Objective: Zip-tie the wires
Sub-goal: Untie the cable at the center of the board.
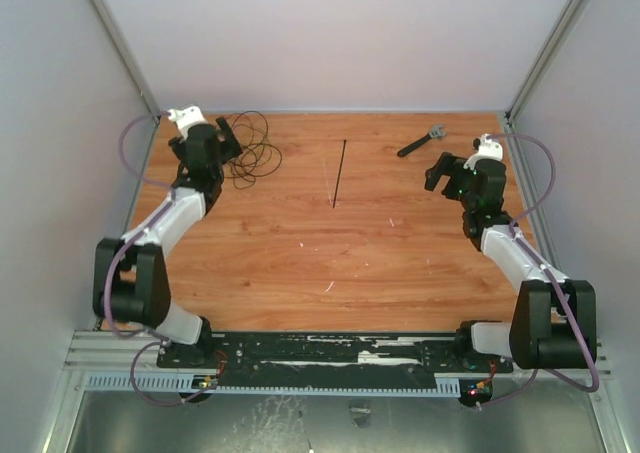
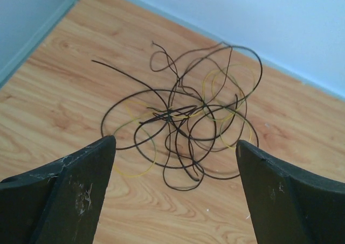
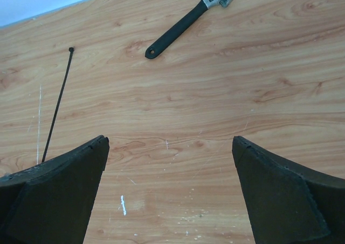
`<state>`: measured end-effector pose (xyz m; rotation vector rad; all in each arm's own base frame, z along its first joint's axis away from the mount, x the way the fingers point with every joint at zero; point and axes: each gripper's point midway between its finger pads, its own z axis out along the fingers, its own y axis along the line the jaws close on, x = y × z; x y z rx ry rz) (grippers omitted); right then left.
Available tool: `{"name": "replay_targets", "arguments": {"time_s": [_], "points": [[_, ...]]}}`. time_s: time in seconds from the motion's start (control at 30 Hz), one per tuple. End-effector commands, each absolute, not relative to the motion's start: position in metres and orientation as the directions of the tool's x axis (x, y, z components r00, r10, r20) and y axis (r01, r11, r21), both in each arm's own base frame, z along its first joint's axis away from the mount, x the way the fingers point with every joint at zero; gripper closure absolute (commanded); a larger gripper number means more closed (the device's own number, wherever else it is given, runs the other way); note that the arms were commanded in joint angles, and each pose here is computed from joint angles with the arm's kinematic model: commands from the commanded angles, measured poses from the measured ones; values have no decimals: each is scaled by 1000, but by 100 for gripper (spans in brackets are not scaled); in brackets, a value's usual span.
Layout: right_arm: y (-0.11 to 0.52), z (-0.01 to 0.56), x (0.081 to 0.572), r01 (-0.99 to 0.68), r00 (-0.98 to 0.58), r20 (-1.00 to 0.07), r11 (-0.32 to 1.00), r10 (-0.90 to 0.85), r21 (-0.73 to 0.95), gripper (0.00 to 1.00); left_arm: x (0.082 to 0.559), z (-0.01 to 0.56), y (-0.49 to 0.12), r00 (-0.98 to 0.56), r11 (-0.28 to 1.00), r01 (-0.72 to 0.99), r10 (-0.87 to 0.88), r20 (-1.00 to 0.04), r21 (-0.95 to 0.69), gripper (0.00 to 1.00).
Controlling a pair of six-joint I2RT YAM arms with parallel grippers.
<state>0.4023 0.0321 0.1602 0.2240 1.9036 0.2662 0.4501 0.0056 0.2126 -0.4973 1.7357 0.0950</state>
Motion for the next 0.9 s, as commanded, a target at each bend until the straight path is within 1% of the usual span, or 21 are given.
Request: {"name": "replay_targets", "arguments": {"time_s": [0.0,0.03,0.1,0.2,0.3,0.47,0.57,0.7,0.8,0.87], "points": [[42,186,403,-26,-303,-906,947,297,320,1,473,168,-1,-394,934,-348,-226,-891,-83,2],[42,187,403,-30,-300,-910,950,287,309,1,479,150,2,-455,936,-348,-222,-862,-57,2],[39,187,402,-18,-301,-912,955,279,298,1,493,140,8,-507,937,-348,-215,-835,-30,5],[41,188,402,-29,-300,-913,954,277,299,1,508,134,14,-529,938,-346,-209,-822,-15,5],[43,191,402,-43,-299,-913,952,278,304,1,522,129,14,-547,947,-320,-185,-817,0,8],[42,192,402,-39,-296,-914,953,277,302,1,531,108,8,-607,963,-270,-153,-780,22,18],[42,191,402,-38,-297,-913,952,279,303,1,533,96,7,-634,966,-257,-141,-761,35,28],[44,191,402,-47,-299,-911,949,284,311,1,535,86,8,-647,965,-258,-136,-750,48,46],[45,192,402,-52,-297,-911,948,286,315,1,539,92,7,-636,966,-257,-140,-759,37,68],[46,194,401,-55,-295,-911,947,287,316,1,541,110,3,-610,969,-247,-146,-779,11,82]]}}
